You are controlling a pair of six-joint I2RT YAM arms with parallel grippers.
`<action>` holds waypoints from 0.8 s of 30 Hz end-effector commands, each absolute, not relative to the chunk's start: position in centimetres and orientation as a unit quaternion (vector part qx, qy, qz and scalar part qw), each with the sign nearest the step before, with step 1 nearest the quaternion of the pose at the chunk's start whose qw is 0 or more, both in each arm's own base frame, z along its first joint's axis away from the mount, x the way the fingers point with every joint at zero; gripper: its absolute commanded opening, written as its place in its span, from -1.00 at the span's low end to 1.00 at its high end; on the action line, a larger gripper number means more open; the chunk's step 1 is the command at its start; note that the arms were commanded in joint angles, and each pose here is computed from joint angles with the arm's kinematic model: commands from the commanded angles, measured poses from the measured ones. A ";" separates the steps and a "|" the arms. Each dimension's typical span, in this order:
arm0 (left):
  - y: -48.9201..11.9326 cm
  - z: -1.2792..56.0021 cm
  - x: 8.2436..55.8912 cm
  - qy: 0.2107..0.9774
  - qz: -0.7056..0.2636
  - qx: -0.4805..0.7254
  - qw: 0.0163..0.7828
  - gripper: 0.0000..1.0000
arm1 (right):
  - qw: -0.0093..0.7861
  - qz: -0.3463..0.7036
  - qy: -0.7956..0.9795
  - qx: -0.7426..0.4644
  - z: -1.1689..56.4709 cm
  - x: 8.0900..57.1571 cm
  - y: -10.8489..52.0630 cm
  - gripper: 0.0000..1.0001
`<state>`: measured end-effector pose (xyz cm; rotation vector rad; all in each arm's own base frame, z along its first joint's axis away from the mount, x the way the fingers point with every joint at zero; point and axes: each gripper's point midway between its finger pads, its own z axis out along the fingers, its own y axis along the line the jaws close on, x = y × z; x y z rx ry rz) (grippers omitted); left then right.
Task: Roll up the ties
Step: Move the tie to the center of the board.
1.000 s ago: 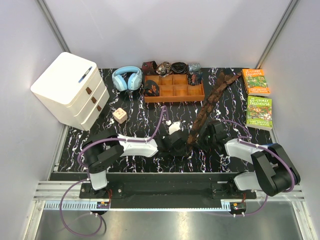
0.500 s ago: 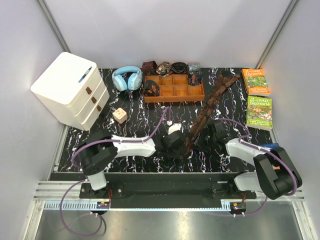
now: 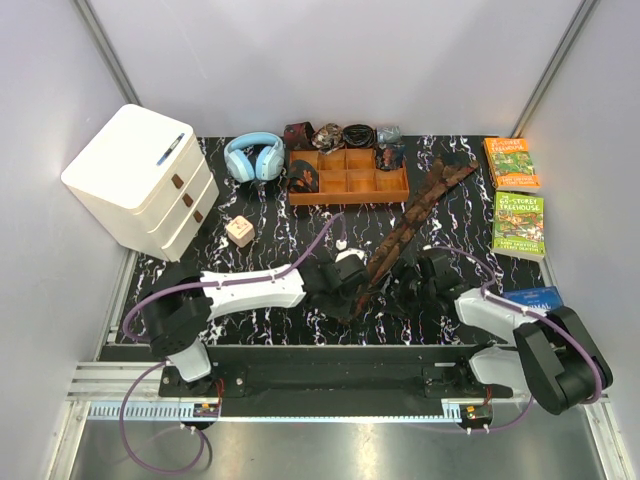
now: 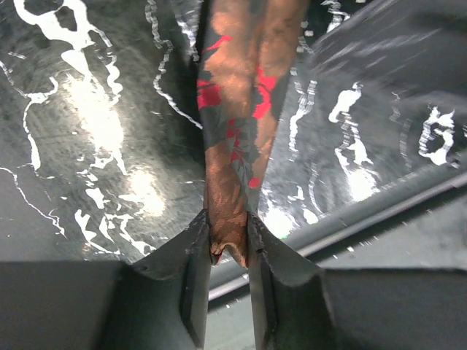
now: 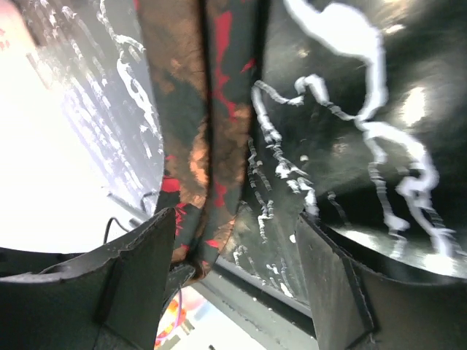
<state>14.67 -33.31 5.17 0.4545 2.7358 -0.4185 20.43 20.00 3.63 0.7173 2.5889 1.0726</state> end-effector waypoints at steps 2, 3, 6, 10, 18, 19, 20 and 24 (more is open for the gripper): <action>-34.5 8.5 14.1 0.951 -0.193 0.183 0.157 -0.42 | 0.114 0.423 0.866 0.242 4.3 20.7 22.7 0.50; -34.5 8.5 14.1 0.951 -0.194 0.183 0.156 -0.42 | 0.106 0.425 0.863 0.250 3.9 20.6 23.0 0.48; -34.5 8.4 13.9 0.951 -0.195 0.186 0.152 -0.42 | 0.095 0.431 0.855 0.273 2.5 20.5 23.3 0.45; -34.4 8.7 13.8 0.950 -0.200 0.184 0.153 -0.42 | 0.091 0.428 0.857 0.272 1.8 20.5 23.8 0.40; -34.3 9.3 14.0 0.949 -0.205 0.178 0.158 -0.42 | 0.080 0.424 0.858 0.278 1.0 20.0 24.3 0.15; -34.6 9.4 13.6 0.949 -0.212 0.182 0.148 -0.42 | 0.081 0.422 0.859 0.279 0.9 19.9 24.2 0.15; -34.6 9.5 13.6 0.948 -0.213 0.181 0.149 -0.42 | 0.078 0.421 0.859 0.281 0.7 19.8 24.2 0.15; -34.1 10.0 14.0 0.948 -0.214 0.177 0.155 -0.41 | 0.073 0.434 0.853 0.280 0.8 19.6 24.8 0.15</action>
